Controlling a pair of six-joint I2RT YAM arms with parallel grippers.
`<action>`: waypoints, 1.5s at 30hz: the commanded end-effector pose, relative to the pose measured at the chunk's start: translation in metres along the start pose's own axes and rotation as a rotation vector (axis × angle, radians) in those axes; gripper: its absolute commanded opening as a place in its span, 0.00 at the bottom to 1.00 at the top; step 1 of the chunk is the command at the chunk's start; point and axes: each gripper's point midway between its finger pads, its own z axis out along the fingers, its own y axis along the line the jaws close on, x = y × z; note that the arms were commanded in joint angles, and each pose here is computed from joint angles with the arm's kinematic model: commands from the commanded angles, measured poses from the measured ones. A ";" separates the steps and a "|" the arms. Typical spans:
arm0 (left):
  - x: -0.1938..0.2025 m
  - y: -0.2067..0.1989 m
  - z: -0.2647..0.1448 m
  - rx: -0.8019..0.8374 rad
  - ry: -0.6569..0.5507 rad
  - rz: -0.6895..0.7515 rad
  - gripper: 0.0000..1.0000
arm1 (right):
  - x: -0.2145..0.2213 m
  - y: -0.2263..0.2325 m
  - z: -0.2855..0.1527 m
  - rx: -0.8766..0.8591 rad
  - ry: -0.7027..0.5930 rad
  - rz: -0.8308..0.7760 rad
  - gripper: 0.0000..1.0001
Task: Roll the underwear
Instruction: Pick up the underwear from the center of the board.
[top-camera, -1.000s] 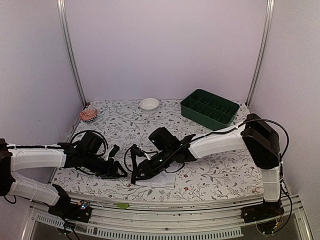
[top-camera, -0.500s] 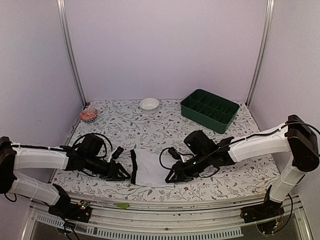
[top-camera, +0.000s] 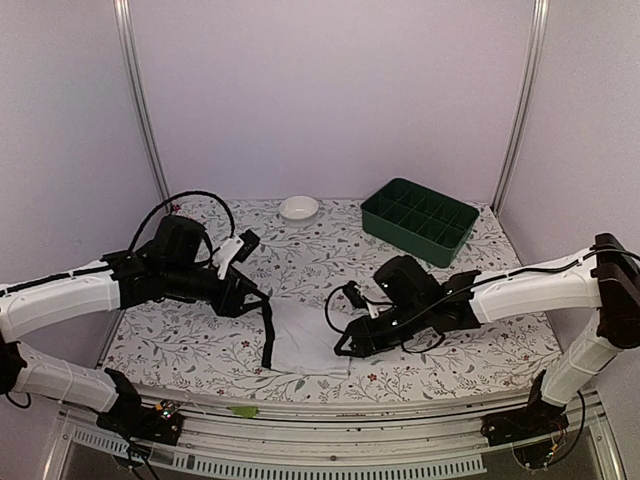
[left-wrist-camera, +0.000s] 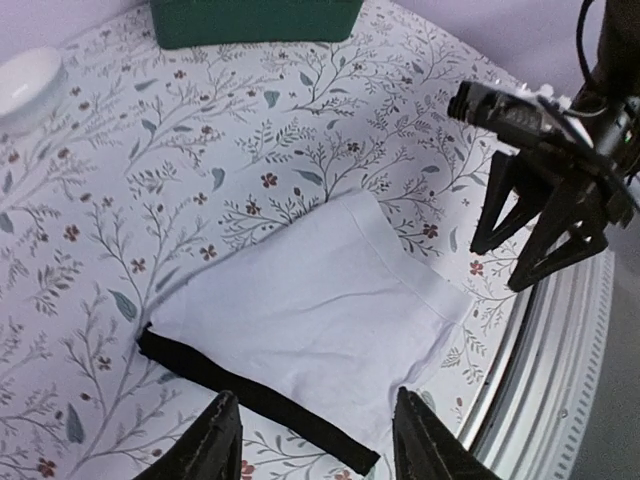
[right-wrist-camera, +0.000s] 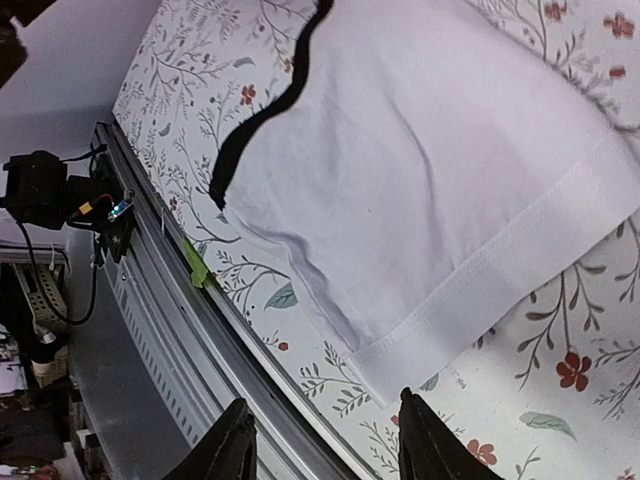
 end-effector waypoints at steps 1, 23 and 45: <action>0.013 0.010 -0.007 -0.065 0.068 0.489 0.53 | -0.034 0.022 -0.027 0.033 -0.192 -0.371 0.50; 0.071 -0.029 0.018 0.151 0.071 0.798 0.50 | 0.018 -0.005 0.041 0.268 -0.014 -1.018 0.40; 0.124 -0.040 0.031 0.245 0.204 0.943 0.44 | 0.062 -0.050 0.065 0.338 0.183 -1.010 0.04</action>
